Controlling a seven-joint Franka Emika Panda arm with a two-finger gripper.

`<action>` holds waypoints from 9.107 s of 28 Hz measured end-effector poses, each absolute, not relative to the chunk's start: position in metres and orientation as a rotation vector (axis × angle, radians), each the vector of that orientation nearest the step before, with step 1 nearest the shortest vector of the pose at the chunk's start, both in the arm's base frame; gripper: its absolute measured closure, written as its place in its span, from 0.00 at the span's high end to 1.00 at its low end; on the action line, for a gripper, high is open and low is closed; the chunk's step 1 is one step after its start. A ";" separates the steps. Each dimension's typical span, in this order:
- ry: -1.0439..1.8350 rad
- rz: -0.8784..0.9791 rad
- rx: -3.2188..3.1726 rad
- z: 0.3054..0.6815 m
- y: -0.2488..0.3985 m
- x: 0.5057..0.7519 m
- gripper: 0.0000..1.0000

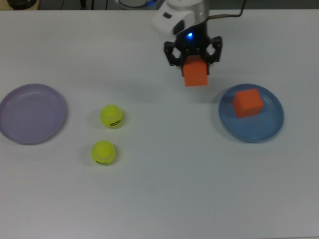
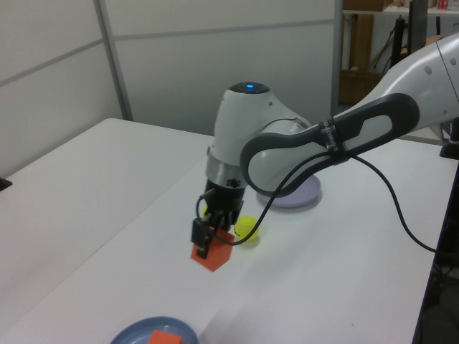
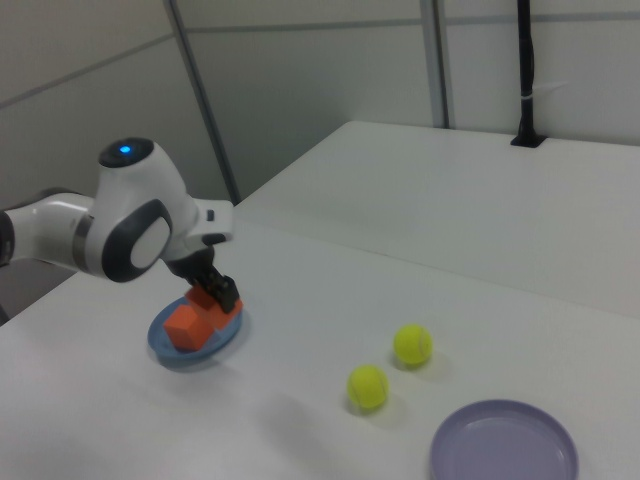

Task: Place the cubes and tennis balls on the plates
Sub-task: 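Stack the second orange cube on the first cube on the blue plate, then move the gripper to a yellow tennis ball and grasp it, then carry the tennis ball onto the lavender plate and release it, then move the gripper to the other tennis ball and grasp it, then place the second tennis ball beside the first on the lavender plate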

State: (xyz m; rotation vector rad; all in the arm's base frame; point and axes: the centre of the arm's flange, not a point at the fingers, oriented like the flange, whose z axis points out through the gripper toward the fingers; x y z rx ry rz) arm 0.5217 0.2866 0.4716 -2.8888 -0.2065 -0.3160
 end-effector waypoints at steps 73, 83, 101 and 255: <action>0.154 -0.282 -2.996 0.486 0.275 0.583 1.00; 0.267 -0.172 -3.038 0.447 0.145 0.621 1.00; 0.313 -0.012 -3.098 0.367 0.088 0.640 1.00; 0.610 -0.545 -2.963 0.340 -0.137 0.680 0.74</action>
